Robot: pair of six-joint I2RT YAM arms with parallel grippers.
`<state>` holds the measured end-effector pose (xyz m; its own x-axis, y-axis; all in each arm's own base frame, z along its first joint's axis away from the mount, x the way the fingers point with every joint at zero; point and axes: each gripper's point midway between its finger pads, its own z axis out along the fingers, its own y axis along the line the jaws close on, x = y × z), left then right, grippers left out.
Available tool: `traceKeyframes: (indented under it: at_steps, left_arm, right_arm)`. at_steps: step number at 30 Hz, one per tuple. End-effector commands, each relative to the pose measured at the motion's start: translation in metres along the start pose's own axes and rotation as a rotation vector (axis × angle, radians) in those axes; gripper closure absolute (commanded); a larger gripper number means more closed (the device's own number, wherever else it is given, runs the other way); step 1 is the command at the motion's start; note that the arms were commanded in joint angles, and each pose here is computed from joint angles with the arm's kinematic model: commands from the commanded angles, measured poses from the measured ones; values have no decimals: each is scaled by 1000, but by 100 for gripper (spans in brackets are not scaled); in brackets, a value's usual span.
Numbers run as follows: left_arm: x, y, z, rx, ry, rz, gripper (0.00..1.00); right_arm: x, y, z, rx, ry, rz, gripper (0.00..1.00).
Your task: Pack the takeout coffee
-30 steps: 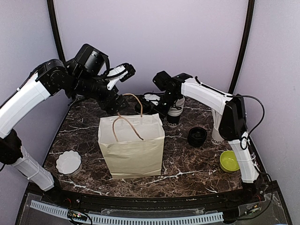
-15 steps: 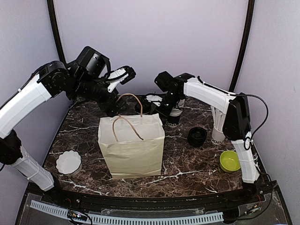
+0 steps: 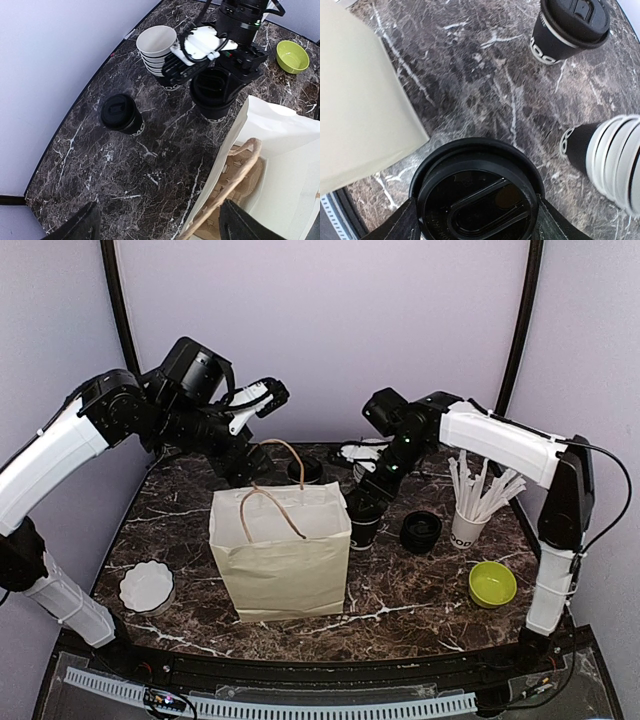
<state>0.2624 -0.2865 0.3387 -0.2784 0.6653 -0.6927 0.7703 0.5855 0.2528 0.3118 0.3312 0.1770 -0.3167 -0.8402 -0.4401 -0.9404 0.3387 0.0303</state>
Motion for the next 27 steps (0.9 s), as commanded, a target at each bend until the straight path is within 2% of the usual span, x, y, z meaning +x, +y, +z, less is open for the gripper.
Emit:
traceKeyframes:
  at_steps: [1,7,12,19,27]
  left_arm:
    - [-23,7,-13,-12,-84,-12,16]
    - [-36,3,-15,17,-144,-33,16]
    - [-42,3,-16,18,-168,-30,16]
    - [-41,2,-19,23,-178,-33,16]
    - [-37,2,-19,24,-177,-36,15]
  right_arm:
    - [18,23,-10,-39,-12,-63,36]
    - [56,55,-17,-110,-30,-177,36]
    - [69,74,-20,-164,-60,-269,34]
    - [92,92,-15,-235,-19,-364,32]
    - [105,105,-17,-246,46,-471,20]
